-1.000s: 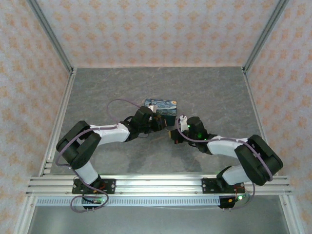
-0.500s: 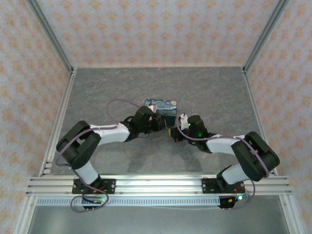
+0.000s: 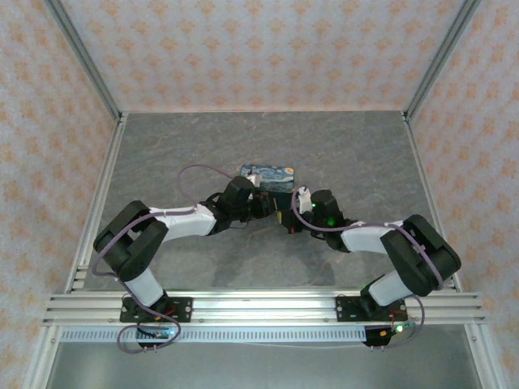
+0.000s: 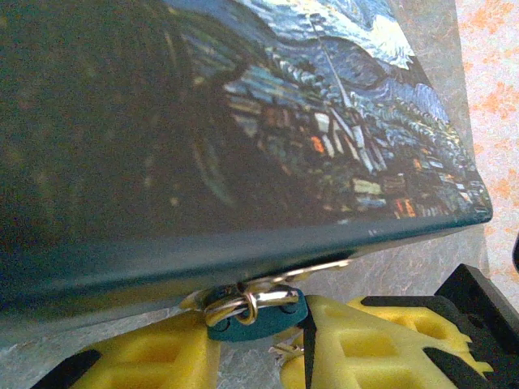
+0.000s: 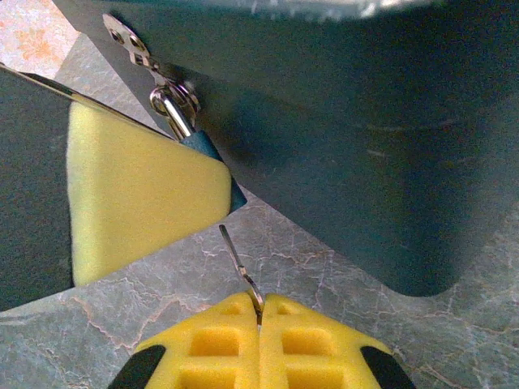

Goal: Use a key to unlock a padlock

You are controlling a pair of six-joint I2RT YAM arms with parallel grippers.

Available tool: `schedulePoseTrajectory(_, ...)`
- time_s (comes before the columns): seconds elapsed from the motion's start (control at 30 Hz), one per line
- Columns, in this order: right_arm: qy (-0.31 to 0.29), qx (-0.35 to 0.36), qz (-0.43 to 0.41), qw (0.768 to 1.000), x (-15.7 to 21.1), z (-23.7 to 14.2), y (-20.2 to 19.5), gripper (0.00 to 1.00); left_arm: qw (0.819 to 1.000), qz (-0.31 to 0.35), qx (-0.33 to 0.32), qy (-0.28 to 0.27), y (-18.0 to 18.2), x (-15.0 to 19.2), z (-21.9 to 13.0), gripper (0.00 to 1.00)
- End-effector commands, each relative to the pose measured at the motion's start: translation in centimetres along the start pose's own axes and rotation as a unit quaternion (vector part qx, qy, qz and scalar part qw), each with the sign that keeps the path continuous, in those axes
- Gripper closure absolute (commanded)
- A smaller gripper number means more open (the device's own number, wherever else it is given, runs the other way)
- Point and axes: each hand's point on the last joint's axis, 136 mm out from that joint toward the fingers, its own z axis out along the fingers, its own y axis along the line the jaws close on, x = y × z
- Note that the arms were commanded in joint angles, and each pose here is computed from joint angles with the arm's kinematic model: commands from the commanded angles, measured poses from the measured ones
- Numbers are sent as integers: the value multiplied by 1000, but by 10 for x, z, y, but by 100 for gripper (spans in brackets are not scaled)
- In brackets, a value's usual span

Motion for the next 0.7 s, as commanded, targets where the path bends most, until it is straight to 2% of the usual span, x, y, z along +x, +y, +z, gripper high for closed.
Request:
schedulePoseTrajectory(0.0,-25,-17,-8,1000,-19,2,8,100,1000,2,23,-14,-18,-13,-3,68)
schedulePoseTrajectory(0.67,-51,-8,0,999,-25,-2,4,100,1000,-1,25,-13,-20,-13,-3,68)
